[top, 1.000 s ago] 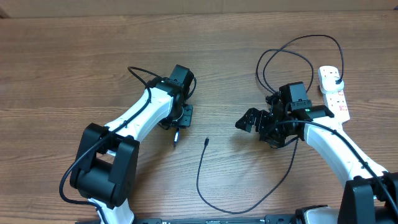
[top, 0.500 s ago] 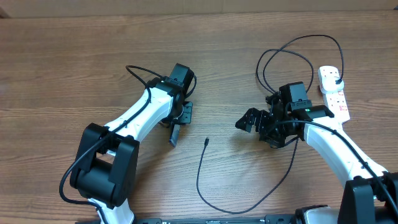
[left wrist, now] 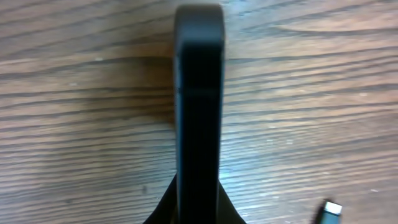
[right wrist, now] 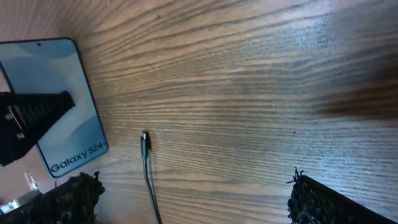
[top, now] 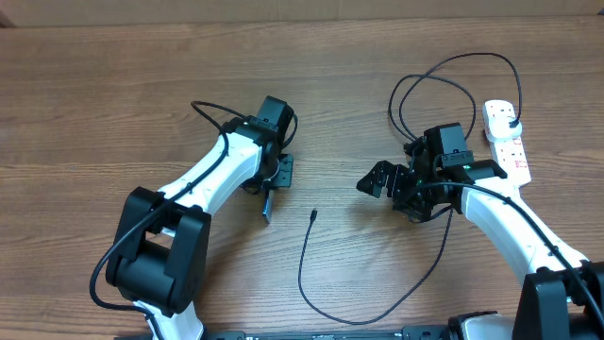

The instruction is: Plug charger to phone and switch on socket

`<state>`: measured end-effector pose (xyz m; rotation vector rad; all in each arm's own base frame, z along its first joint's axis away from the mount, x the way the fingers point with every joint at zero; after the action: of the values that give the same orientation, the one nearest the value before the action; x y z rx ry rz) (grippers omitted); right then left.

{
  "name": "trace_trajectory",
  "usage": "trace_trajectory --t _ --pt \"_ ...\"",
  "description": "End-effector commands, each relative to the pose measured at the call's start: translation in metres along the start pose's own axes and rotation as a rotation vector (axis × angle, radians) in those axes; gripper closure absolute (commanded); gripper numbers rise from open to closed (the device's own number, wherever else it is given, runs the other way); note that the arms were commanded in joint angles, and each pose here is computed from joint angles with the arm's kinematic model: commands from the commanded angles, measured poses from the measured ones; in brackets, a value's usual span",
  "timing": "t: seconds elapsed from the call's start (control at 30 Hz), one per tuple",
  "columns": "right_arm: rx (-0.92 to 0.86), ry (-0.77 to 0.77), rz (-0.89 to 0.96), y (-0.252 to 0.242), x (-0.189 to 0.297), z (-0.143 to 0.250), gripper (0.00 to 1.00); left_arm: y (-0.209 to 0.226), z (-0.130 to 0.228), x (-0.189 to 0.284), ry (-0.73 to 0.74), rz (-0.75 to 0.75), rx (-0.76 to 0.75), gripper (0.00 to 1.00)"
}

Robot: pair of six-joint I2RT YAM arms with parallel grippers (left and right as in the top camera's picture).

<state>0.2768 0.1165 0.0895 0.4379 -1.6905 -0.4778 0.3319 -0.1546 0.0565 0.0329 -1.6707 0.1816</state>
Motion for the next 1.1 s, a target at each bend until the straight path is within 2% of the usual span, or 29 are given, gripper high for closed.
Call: trace_trajectory --t 0.0,0.1,0.2,0.37,0.47,0.6,0.7,0.77,0.9,0.97,1.07 --pt "0.003 -0.022 -0.016 0.005 0.004 -0.004 0.00 -0.012 0.006 0.001 0.068 0.118 0.022 0.96" --pt "0.003 -0.005 -0.065 0.012 0.005 -0.001 0.00 -0.018 0.004 0.007 0.107 0.213 0.048 0.96" --pt "0.004 0.003 -0.097 0.016 0.005 0.000 0.03 -0.027 -0.002 0.019 0.161 0.389 0.085 0.96" --pt "-0.024 0.009 -0.098 0.016 0.005 0.001 0.18 -0.034 -0.029 0.053 0.199 0.762 0.140 0.96" --pt "-0.040 0.015 -0.101 0.020 0.003 0.002 0.29 -0.027 -0.044 0.068 0.180 0.893 0.154 0.96" --pt "0.019 0.050 -0.112 0.036 -0.005 0.012 0.44 -0.009 -0.056 0.073 0.159 0.925 0.199 0.96" --pt "0.047 0.112 -0.104 0.052 -0.014 0.029 0.48 -0.001 -0.061 0.073 0.144 0.929 0.215 0.96" --pt "0.063 0.145 -0.062 0.059 -0.022 0.042 0.48 -0.002 -0.062 0.077 0.140 0.956 0.205 0.96" --pt "0.076 0.157 0.052 0.067 -0.035 0.060 0.40 0.000 -0.069 0.078 0.108 0.965 0.199 0.96" --pt "0.079 0.143 0.090 0.071 -0.040 0.064 0.35 0.004 -0.071 0.079 0.098 0.967 0.203 0.96" --pt "0.097 0.090 0.146 0.078 -0.046 0.065 0.34 0.011 -0.073 0.078 0.095 0.959 0.223 0.96"
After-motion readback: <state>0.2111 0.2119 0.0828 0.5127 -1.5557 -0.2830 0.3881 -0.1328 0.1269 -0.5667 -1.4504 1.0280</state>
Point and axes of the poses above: each gripper's point midway between its finger pads, its own x axis back along the fingers, its own y axis along the line the jaws close on, z = x × y, the point moved 3 cm from there along x, back along the fingers, and after that the axes turned 14 degrees about x, right-handed, at the moved point
